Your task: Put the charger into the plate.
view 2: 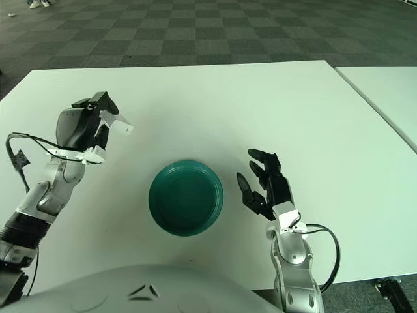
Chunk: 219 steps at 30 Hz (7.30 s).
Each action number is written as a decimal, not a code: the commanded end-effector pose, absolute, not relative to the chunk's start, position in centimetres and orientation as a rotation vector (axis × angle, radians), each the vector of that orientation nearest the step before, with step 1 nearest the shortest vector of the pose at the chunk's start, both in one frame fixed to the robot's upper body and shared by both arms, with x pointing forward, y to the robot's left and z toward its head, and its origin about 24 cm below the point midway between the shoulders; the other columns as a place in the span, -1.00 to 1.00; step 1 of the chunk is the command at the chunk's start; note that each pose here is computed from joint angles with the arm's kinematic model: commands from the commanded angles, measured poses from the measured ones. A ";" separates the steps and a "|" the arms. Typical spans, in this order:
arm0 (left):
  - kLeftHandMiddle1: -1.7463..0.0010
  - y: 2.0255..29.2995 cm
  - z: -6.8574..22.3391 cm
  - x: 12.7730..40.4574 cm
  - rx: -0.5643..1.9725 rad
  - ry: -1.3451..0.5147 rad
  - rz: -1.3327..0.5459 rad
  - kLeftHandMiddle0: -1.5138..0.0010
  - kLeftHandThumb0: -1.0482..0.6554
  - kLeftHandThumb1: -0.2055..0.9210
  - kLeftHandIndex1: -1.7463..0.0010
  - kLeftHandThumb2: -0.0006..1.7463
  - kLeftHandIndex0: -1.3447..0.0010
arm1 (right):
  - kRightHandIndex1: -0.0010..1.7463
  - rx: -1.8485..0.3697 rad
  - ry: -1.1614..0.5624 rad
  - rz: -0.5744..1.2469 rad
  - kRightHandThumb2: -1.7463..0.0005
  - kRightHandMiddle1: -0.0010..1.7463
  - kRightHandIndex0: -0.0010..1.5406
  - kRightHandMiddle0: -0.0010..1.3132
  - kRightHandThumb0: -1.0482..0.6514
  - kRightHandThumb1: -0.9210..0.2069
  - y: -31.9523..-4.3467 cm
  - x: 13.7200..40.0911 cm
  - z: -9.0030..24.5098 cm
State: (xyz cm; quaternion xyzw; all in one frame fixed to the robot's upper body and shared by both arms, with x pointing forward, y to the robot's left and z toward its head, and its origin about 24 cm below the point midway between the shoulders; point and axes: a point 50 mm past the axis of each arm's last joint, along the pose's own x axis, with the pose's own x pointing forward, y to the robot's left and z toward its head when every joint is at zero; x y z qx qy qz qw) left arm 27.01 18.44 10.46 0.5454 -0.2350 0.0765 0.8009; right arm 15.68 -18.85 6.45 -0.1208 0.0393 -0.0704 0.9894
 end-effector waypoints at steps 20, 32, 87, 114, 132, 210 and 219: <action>-1.00 15.1 12.6 24.2 1.107 -0.605 0.068 -0.10 0.23 -0.65 -1.00 0.94 0.04 | -0.93 -0.236 0.082 -0.158 0.22 0.01 -0.45 -1.00 -0.32 -0.75 -18.4 15.6 6.7; -0.94 12.8 12.5 22.7 0.982 -0.613 -0.161 -0.12 0.23 -0.63 -1.00 0.90 0.06 | -0.94 -0.221 0.080 -0.150 0.28 0.01 -0.44 -1.00 -0.34 -0.79 -17.9 15.2 6.5; -0.99 10.2 13.5 20.2 0.953 -0.660 -0.402 -0.05 0.23 -0.50 -1.00 0.83 0.16 | -0.90 -0.137 0.147 -0.191 0.26 0.06 -0.38 -1.00 -0.33 -0.76 -20.2 15.7 -1.6; -0.76 14.1 15.3 23.4 1.152 -0.508 -0.323 0.53 -0.63 0.59 -0.92 -0.14 0.62 | -0.88 -0.177 0.164 -0.199 0.34 0.07 -0.41 -1.00 -0.33 -0.86 -20.3 16.0 -1.9; 0.98 17.2 11.8 25.7 1.397 -0.231 -0.292 0.99 -1.00 1.00 0.38 -0.47 1.00 | -0.87 -0.152 0.163 -0.199 0.35 0.03 -0.41 -1.00 -0.32 -0.87 -19.8 15.7 -1.7; 0.95 16.5 6.7 31.3 1.261 0.123 -0.434 0.80 -1.00 1.00 0.58 -0.70 1.00 | -0.75 -0.185 0.143 -0.156 0.41 0.06 -0.44 -1.00 -0.39 -0.97 -19.3 15.3 -2.5; 0.95 16.0 6.6 31.1 1.252 0.138 -0.453 0.77 -1.00 1.00 0.55 -0.69 1.00 | -0.73 -0.177 0.143 -0.157 0.43 0.08 -0.46 -1.00 -0.42 -1.00 -19.4 15.2 -2.9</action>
